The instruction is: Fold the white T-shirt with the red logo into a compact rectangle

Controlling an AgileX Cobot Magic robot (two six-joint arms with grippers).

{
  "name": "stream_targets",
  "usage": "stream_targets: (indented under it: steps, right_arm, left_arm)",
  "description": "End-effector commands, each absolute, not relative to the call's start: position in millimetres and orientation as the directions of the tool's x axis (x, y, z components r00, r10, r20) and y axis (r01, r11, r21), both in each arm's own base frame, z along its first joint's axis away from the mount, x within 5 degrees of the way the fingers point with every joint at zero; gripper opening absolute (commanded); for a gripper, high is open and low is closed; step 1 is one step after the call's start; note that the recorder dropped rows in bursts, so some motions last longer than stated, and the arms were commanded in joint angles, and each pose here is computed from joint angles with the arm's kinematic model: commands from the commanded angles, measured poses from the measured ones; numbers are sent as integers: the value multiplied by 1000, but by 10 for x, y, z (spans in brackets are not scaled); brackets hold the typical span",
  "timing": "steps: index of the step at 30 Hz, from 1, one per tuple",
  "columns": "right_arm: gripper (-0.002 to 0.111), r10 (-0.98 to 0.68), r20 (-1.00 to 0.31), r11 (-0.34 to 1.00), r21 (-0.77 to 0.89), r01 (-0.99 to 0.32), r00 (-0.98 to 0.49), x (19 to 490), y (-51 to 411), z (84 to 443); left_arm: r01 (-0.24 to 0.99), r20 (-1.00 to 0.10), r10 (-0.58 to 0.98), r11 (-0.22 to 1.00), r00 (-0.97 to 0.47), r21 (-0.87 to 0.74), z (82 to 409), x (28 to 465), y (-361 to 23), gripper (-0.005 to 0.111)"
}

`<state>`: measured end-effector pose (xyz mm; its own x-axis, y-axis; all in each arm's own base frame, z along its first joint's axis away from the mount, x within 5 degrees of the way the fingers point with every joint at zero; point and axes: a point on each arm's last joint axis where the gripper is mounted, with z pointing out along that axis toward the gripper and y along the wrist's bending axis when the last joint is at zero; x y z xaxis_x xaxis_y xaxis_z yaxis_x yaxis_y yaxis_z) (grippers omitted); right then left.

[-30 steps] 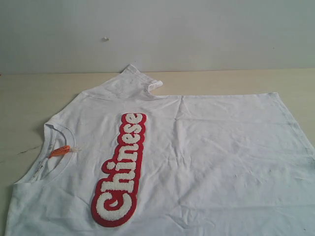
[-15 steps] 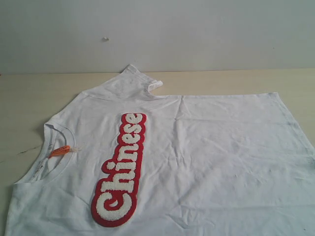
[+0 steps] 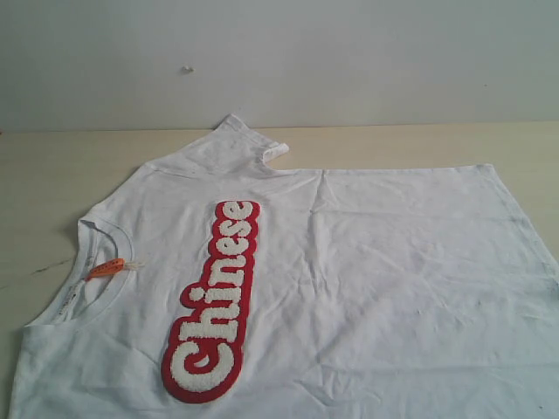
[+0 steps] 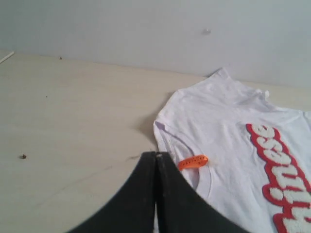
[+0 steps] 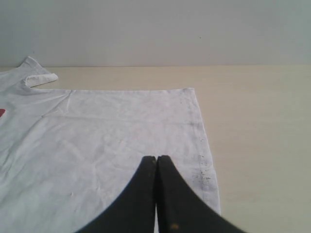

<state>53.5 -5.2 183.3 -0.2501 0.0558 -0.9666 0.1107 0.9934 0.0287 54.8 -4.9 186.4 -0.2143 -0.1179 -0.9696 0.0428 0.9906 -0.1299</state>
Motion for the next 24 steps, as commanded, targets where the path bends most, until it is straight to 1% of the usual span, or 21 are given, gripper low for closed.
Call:
stream_targets:
  steps: [1, 5, 6, 8, 10, 11, 13, 15, 18, 21, 22, 23, 24]
  right_arm:
    - [0, 48, -969, 993, 21, 115, -242, 534, -56, 1829]
    - [0, 46, -974, 993, 20, 115, -223, 538, -57, 1846]
    - [0, 43, -979, 993, 20, 116, -198, 543, -58, 1870]
    - [0, 37, -995, 993, 26, 117, -95, 557, -62, 1963]
    - [0, 174, -983, 978, 179, 107, 53, 561, -63, 2083]
    - [0, 273, -952, 954, 286, 86, 137, 555, -69, 2151]
    - [0, 385, -896, 913, 405, 51, 221, 544, -82, 2218]
    - [0, 425, -857, 893, 450, 23, 290, 528, -96, 2279]
    - [0, 429, -848, 890, 456, 15, 312, 522, -100, 2300]
    - [0, 507, -803, 848, 530, -14, 314, 521, -100, 2301]
    - [0, 548, -777, 822, 569, -29, 311, 522, -100, 2300]
    - [0, 558, -771, 816, 578, -31, 308, 523, -99, 2297]
    - [0, 560, -782, 816, 578, -17, 273, 533, -91, 2264]
  left_arm:
    - [45, -981, -180, 982, -73, -183, 1995, 562, -39, 0]
    - [47, -982, -181, 982, -50, -184, 2016, 563, -37, 0]
    - [47, -982, -181, 982, -50, -184, 2016, 563, -37, 0]
    - [51, -978, -208, 977, -8, -209, 2055, 564, -33, 0]
    - [67, -938, -338, 940, 76, -334, 2138, 560, -21, 0]
    - [81, -900, -420, 907, 115, -413, 2179, 556, -10, 0]
    - [94, -864, -481, 877, 148, -472, 2212, 551, 3, 0]
    - [104, -850, -490, 872, 192, -479, 2252, 543, 16, 0]
    - [113, -835, -505, 863, 216, -493, 2274, 538, 24, 0]
    - [163, -725, -653, 757, 220, -633, 2301, 531, 33, 0]
    - [179, -670, -714, 700, 202, -692, 2297, 532, 31, 0]
    - [182, -658, -726, 687, 199, -703, 2297, 532, 31, 0]
    - [175, -622, -767, 642, 157, -747, 2266, 540, 21, 0]
